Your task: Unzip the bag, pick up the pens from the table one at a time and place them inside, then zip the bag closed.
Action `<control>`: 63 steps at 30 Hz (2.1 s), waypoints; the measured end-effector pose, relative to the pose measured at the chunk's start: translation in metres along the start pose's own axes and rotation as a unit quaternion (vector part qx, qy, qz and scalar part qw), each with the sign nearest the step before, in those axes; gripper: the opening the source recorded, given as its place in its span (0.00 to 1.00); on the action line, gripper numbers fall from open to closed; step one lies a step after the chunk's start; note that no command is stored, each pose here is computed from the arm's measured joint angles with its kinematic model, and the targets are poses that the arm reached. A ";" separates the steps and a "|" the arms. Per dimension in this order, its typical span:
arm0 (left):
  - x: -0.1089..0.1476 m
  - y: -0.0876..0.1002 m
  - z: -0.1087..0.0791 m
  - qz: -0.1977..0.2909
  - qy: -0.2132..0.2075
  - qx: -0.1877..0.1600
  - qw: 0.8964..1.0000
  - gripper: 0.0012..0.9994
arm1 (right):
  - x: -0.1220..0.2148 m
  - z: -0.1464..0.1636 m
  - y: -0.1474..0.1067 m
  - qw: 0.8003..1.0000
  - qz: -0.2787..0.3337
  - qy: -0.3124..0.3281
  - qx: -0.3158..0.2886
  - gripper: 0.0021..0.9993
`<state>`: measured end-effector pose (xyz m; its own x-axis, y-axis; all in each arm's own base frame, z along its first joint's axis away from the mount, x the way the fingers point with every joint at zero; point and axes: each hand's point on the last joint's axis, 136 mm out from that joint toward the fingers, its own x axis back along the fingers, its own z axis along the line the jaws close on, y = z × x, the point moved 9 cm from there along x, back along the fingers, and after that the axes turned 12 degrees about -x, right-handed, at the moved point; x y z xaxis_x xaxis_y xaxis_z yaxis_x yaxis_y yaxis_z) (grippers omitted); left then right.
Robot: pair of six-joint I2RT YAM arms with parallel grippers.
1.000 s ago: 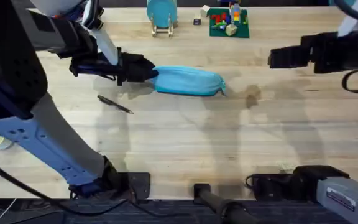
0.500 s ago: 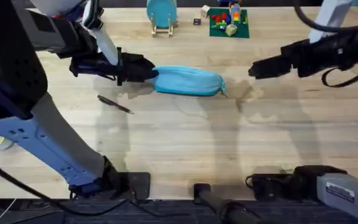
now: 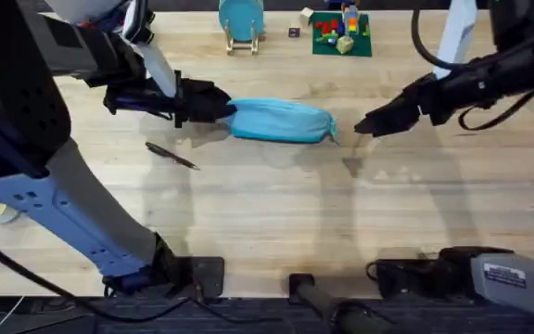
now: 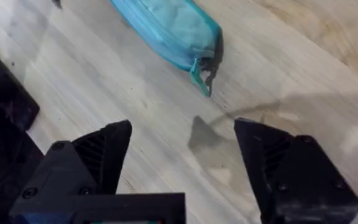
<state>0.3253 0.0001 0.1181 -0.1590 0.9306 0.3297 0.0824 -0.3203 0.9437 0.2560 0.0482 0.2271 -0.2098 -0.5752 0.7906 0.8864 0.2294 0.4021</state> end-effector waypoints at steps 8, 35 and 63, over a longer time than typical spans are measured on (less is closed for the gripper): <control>0.000 0.000 0.000 0.000 0.000 0.000 1.000 0.04 | -0.016 -0.010 0.001 0.999 0.023 0.019 0.012 1.00; 0.000 0.000 0.000 0.000 0.000 0.000 1.000 0.04 | -0.039 -0.030 0.005 0.998 0.044 0.018 0.033 1.00; 0.000 0.000 0.000 0.000 0.000 0.000 1.000 0.04 | -0.046 -0.025 0.016 0.995 0.025 0.016 0.100 1.00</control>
<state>0.3253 0.0001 0.1181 -0.1589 0.9306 0.3298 0.0827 -0.3203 0.9437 0.2901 0.0589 0.1855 -0.1523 -0.5830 0.7981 0.7951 0.4074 0.4493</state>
